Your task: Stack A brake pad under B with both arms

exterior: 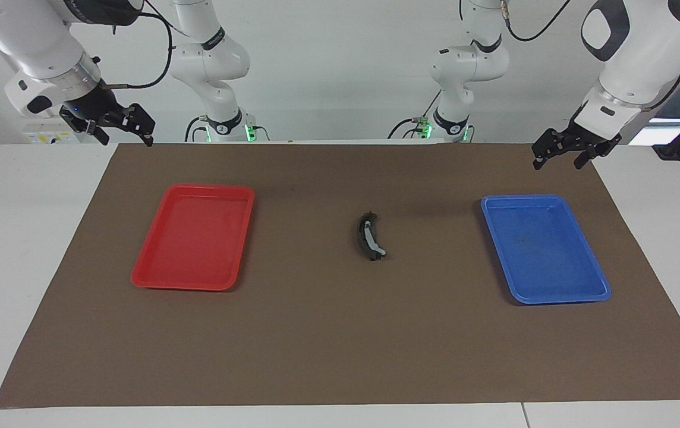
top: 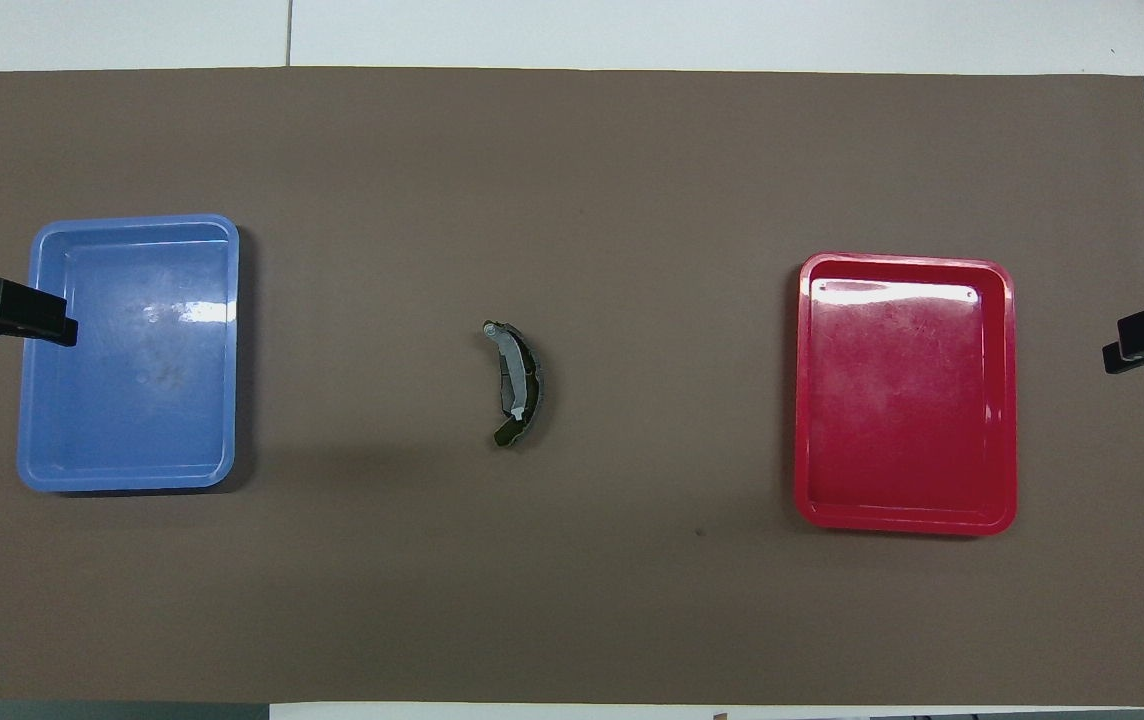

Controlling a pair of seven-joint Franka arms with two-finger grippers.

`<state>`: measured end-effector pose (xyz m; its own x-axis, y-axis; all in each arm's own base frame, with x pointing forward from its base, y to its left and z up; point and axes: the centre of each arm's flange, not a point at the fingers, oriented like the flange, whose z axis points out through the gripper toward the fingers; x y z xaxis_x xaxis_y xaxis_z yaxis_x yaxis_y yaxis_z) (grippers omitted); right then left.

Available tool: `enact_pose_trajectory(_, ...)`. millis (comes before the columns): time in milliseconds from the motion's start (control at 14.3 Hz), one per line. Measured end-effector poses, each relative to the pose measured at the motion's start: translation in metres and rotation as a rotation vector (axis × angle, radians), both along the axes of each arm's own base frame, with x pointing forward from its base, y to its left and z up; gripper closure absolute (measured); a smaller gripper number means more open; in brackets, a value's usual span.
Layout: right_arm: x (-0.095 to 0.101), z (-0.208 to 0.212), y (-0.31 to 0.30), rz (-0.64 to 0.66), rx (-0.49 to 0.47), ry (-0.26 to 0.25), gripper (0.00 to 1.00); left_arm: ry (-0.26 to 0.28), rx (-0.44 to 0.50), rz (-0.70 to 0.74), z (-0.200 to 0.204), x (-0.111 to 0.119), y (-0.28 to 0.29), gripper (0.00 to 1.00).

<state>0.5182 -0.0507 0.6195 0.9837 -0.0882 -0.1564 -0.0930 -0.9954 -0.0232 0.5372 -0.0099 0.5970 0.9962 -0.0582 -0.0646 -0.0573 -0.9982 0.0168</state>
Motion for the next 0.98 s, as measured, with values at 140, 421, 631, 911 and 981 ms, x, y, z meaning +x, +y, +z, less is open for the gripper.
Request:
enact_pose_trajectory(140, 0.001, -0.007, -0.001, -0.001, 0.0, 0.001, 0.0, 0.0, 0.0, 0.0, 0.0, 0.0, 0.0, 0.0)
enact_pose_trajectory(421, -0.002, -0.006, -0.014, 0.025, 0.009, -0.004, 0.0, 0.0, 0.0, 0.0, 0.0, 0.0, 0.0, 0.0)
enact_pose_trajectory(631, -0.002, -0.005, -0.014, 0.035, -0.004, -0.01, 0.0, 0.0, 0.0, 0.0, 0.0, 0.0, 0.0, 0.0)
enact_pose_trajectory(911, 0.001, -0.003, -0.012, 0.046, -0.033, -0.033, 0.0, 0.0, 0.0, 0.0, 0.0, 0.0, 0.0, 0.0)
enact_pose_trajectory(981, 0.002, -0.002, -0.012, 0.046, -0.035, -0.043, 0.0, 0.0, 0.0, 0.0, 0.0, 0.0, 0.0, 0.0)
